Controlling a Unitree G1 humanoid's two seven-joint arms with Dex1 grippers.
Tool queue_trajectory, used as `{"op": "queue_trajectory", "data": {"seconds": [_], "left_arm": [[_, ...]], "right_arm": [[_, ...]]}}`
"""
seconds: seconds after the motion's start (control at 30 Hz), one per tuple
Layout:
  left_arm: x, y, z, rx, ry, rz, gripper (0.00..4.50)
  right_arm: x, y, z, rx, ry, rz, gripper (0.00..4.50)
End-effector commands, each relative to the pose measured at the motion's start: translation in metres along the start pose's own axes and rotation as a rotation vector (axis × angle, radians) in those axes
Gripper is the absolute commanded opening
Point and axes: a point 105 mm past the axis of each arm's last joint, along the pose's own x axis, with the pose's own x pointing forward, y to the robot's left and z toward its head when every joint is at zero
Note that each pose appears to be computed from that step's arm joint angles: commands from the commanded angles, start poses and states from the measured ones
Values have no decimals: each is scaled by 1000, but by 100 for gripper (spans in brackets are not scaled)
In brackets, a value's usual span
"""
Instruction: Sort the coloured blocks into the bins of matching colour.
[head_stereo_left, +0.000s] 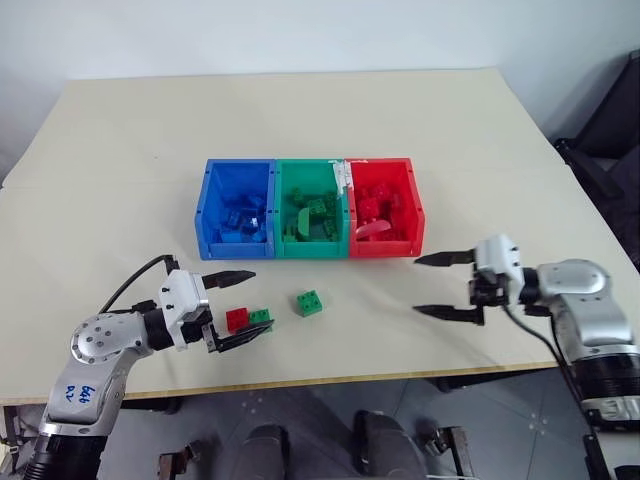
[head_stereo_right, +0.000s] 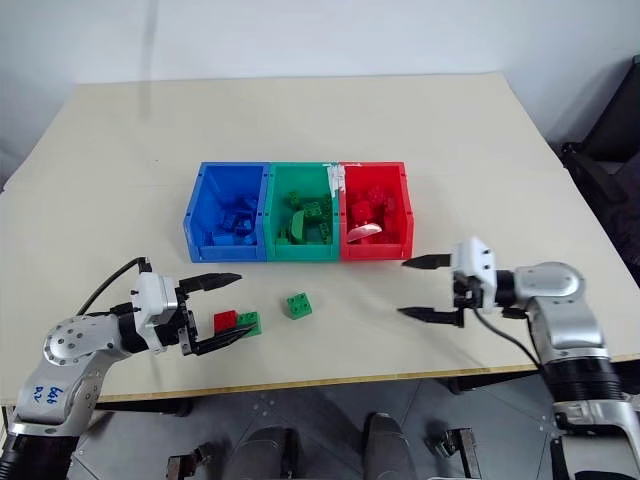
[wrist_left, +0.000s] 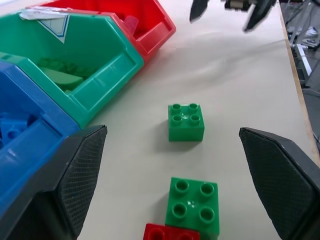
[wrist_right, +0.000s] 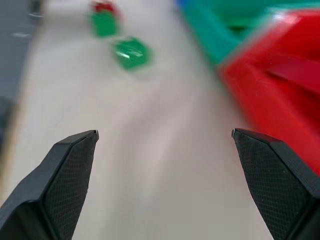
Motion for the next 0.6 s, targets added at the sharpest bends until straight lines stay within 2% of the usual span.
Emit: {"op": "queue_trajectory", "data": {"seconds": [0.03,0.13,0.37,0.47,0.6], "left_arm": [[-16,-5,2,-11,20,8,450],[-28,-13,-3,-35,53,33,450],[-47,-26,-4,-63,67,166,450],[-51,-33,-3,-71,71,202,450],[-54,-35,-1,-71,73,236,450]], "right_arm": [[35,4,21,-43,-33,122,447],[65,0,27,-75,-59,148,447],[121,-10,15,-158,49,202,447],[126,-9,11,-193,69,237,383],[124,-4,13,-195,48,279,255]]}}
